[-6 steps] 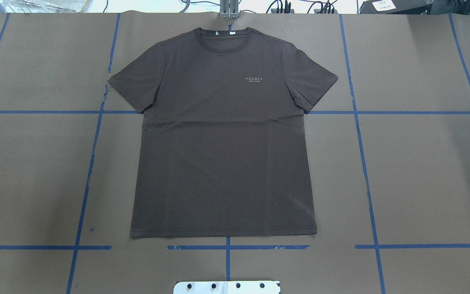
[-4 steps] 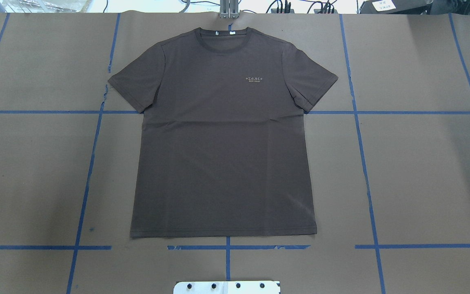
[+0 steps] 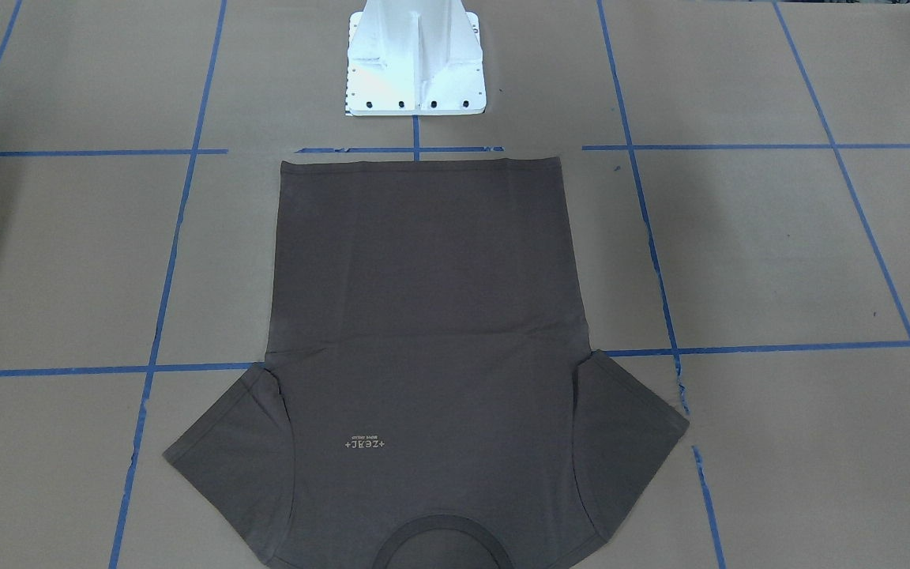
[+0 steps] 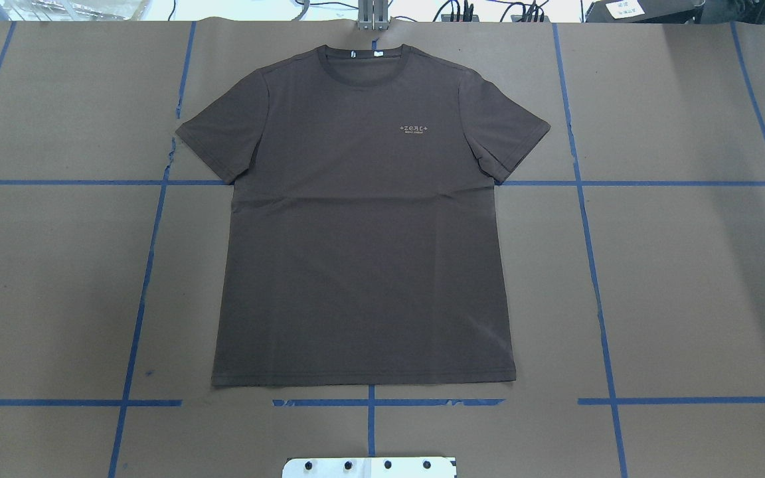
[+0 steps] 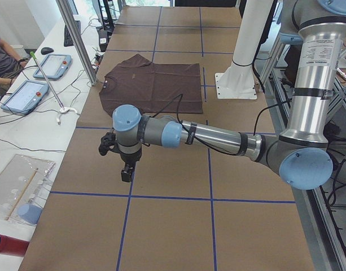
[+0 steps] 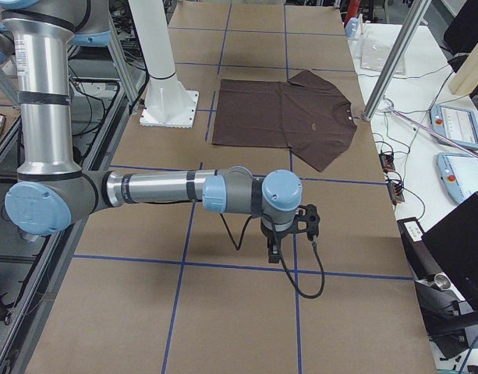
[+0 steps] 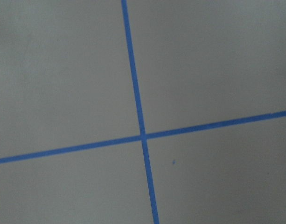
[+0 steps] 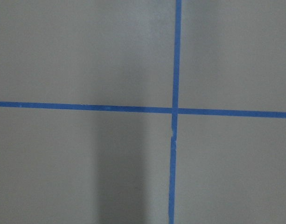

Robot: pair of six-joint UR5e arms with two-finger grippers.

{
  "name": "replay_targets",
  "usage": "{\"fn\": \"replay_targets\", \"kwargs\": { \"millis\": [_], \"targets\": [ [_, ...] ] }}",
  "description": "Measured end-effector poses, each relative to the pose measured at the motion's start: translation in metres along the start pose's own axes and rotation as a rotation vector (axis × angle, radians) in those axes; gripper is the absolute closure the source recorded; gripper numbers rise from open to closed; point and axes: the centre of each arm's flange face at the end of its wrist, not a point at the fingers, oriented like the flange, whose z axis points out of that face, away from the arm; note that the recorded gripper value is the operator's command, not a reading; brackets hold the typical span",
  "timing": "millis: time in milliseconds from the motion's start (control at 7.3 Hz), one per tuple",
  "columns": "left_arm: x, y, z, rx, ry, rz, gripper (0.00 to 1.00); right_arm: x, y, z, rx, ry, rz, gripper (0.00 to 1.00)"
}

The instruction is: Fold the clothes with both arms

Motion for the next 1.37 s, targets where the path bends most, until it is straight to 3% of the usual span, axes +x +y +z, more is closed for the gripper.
{"fn": "replay_targets", "kwargs": {
  "millis": [274,548,822,1096,1370],
  "targets": [
    [0.025,-0.029,-0.011,0.103,0.004,0.116,0.00,-0.069,-0.065,0.025,-0.042,-0.031,-0.098,0.00],
    [0.049,-0.043,-0.005,0.165,0.023,0.138,0.00,-0.166,-0.128,0.046,-0.054,-0.056,-0.131,0.00],
    [0.067,-0.053,0.016,0.184,0.047,0.148,0.00,-0.230,-0.169,0.093,0.043,-0.080,-0.110,0.00],
    [0.080,-0.057,0.036,0.188,0.064,0.176,0.00,-0.321,-0.185,0.169,0.158,-0.029,-0.018,0.00],
    [0.084,-0.059,0.041,0.192,0.072,0.157,0.00,-0.381,-0.190,0.215,0.188,0.003,0.027,0.00]
  ]
}}
